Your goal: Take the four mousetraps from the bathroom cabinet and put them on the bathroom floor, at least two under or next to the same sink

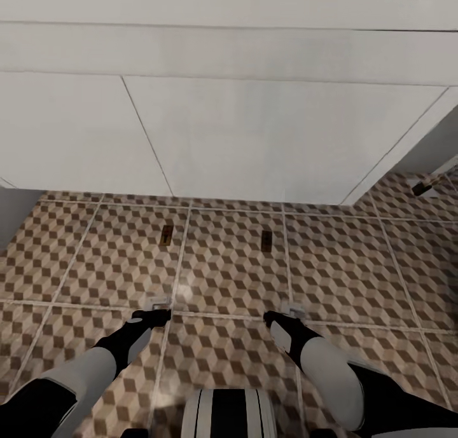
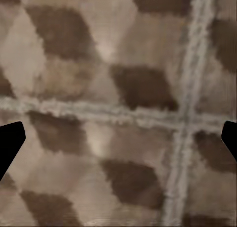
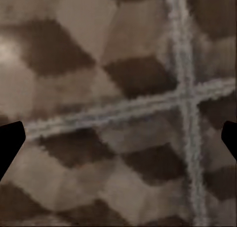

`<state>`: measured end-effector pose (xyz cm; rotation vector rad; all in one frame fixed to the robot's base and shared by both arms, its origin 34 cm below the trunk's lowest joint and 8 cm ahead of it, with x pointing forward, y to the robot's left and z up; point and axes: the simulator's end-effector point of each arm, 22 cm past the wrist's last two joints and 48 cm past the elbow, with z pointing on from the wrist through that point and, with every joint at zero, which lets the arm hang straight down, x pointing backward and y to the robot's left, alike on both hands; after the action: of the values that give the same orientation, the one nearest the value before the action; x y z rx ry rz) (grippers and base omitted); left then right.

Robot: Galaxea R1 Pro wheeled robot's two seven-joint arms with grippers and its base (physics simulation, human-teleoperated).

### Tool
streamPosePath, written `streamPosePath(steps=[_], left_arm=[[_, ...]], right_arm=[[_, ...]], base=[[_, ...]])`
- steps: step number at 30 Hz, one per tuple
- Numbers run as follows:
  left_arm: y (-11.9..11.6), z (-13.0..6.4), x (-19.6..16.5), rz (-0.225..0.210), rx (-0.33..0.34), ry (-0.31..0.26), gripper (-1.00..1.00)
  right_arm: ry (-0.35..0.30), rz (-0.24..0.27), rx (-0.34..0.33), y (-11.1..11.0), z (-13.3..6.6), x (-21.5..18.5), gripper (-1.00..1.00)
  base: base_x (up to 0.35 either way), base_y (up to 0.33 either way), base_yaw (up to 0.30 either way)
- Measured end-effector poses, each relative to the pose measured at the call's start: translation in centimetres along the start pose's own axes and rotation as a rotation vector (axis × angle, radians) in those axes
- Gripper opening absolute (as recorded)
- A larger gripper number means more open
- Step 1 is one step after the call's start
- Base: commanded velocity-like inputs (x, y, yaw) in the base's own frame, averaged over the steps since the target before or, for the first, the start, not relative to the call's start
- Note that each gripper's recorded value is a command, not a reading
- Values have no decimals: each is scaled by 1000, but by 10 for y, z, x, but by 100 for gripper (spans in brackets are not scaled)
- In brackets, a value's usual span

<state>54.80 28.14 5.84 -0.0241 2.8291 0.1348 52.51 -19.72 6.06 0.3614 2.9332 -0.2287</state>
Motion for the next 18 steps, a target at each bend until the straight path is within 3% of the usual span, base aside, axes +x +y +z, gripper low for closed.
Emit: streamPosePath(steps=[7, 12, 18], left_arm=[[2, 0, 1, -1, 1, 1, 100], [1, 0, 2, -3, 3, -1, 100], [-3, -1, 4, -5, 8, -3, 100]], right_arm=[[-36, 11, -2, 0, 0, -5, 100], [-86, 19, -3, 0, -1, -14, 100], [-136, -33, -5, 1, -2, -22, 100]], base=[[-306, 0, 0], [-171, 0, 0], [-53, 0, 0]])
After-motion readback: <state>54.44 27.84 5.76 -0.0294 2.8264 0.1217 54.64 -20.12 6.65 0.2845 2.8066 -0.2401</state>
